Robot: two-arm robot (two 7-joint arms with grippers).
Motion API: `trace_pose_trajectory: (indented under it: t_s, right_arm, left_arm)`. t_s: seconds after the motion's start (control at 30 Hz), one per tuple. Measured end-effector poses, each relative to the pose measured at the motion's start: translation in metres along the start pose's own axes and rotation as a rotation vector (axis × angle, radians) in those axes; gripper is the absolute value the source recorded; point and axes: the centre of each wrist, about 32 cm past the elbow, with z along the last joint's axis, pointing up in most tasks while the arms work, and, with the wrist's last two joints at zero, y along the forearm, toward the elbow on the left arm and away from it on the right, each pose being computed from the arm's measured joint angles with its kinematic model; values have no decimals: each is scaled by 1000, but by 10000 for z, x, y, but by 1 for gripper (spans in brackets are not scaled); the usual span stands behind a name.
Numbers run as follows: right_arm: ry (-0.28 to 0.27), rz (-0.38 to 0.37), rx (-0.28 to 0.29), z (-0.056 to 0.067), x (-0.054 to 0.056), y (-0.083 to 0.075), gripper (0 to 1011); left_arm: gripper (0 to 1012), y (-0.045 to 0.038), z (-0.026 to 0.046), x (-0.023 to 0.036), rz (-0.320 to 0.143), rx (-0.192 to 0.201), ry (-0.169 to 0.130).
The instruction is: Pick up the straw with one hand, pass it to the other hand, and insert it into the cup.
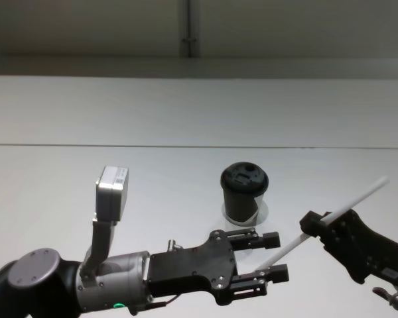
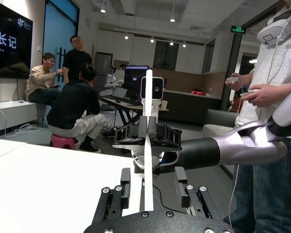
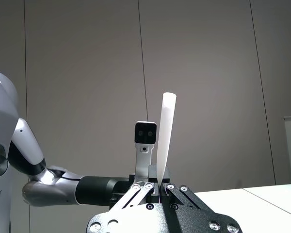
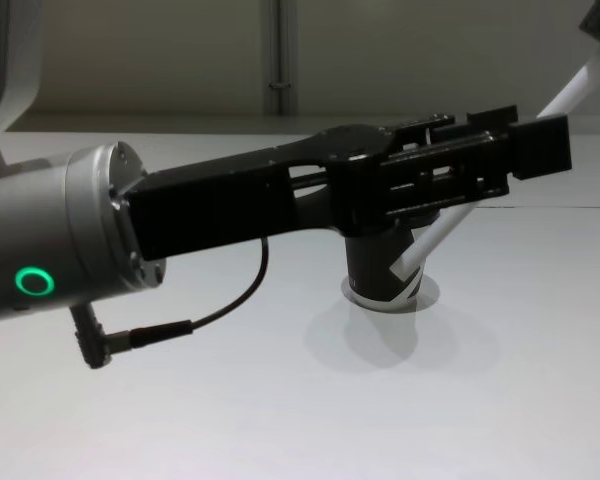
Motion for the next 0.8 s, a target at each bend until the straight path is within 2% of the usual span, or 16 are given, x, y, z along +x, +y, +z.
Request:
trace_pose_trajectory:
  t_s: [0.13, 0.23, 0.27, 0.53, 0.8]
  right_arm:
    - [0, 0, 0, 0, 0, 0, 9]
    - [0, 0, 0, 0, 0, 0, 8]
    - [0, 0, 0, 0, 0, 0, 8]
    - [0, -16, -22, 16, -20, -35, 8]
    - [-17, -69, -68, 94, -76, -152, 8]
  left_arm:
    - [683, 0, 0, 0, 0, 0, 0]
    - [738, 0, 0, 0, 0, 0, 0]
    - [793, 0, 0, 0, 0, 0, 0]
    - [999, 0, 0, 0, 0, 0, 0]
    - [1001, 0, 0, 0, 0, 0, 0]
